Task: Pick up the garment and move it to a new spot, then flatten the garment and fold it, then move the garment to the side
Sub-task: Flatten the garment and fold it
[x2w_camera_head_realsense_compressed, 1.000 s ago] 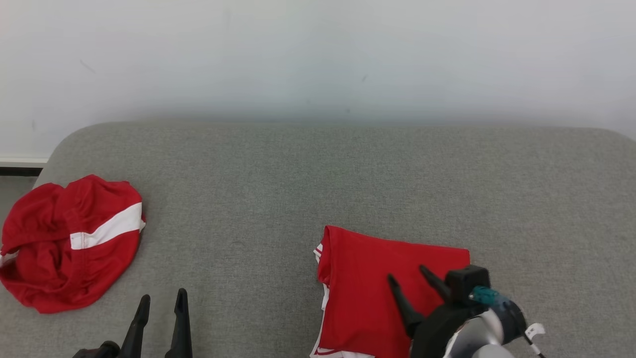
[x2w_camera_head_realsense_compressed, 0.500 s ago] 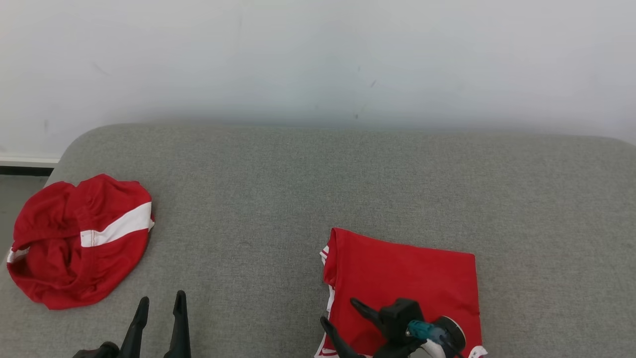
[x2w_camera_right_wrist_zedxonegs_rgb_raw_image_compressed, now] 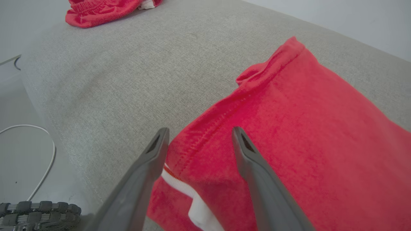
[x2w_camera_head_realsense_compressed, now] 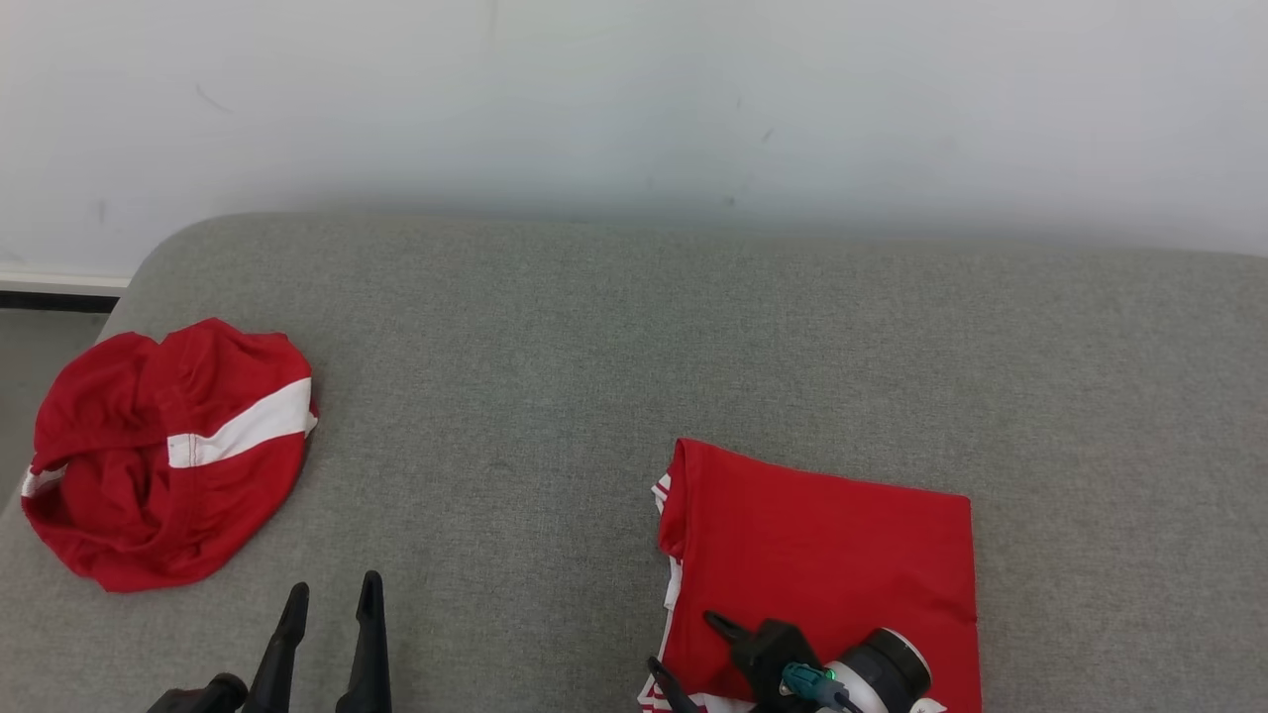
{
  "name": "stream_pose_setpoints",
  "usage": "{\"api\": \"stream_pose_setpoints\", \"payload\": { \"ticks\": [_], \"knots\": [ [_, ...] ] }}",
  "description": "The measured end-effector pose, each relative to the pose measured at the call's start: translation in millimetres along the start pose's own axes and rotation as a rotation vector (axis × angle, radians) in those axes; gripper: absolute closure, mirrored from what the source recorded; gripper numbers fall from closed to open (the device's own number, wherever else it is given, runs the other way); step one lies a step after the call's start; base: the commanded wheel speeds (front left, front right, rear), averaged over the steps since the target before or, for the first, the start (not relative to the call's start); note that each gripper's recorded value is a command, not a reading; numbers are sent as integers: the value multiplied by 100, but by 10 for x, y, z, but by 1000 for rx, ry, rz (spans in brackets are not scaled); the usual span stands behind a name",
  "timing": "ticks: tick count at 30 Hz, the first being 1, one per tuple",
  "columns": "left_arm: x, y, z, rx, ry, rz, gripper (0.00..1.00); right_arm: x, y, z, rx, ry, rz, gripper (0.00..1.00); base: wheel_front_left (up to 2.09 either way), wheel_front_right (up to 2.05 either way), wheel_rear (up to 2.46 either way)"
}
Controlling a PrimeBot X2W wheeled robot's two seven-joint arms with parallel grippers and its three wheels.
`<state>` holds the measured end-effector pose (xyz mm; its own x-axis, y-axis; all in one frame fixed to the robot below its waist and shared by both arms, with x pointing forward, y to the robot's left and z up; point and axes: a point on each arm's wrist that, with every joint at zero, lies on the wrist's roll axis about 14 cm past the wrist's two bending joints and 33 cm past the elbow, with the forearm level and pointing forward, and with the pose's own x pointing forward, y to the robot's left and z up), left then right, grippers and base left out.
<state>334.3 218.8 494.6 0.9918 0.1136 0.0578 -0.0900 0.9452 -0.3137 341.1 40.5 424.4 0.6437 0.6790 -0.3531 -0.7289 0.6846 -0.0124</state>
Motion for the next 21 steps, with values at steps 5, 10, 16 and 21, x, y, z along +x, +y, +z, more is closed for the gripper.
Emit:
{"api": "stream_pose_setpoints", "payload": {
  "ticks": [5, 10, 16, 21],
  "knots": [
    [-4, 39, -19, -3, 6, 14, 0, 37, 15, -111, -22, 52, 14, 0, 0, 0, 0],
    [4, 52, -30, -4, 10, 20, 0, 60, 27, -132, -34, 68, 23, 9, 0, 0, 0],
    [25, 39, -27, -6, 9, 18, 0, 57, 54, -144, -37, 72, 30, 100, 0, 0, 0],
    [47, 17, -16, -8, 5, 12, 0, 45, 46, -184, -37, 92, 27, 100, 0, 0, 0]
  ]
}}
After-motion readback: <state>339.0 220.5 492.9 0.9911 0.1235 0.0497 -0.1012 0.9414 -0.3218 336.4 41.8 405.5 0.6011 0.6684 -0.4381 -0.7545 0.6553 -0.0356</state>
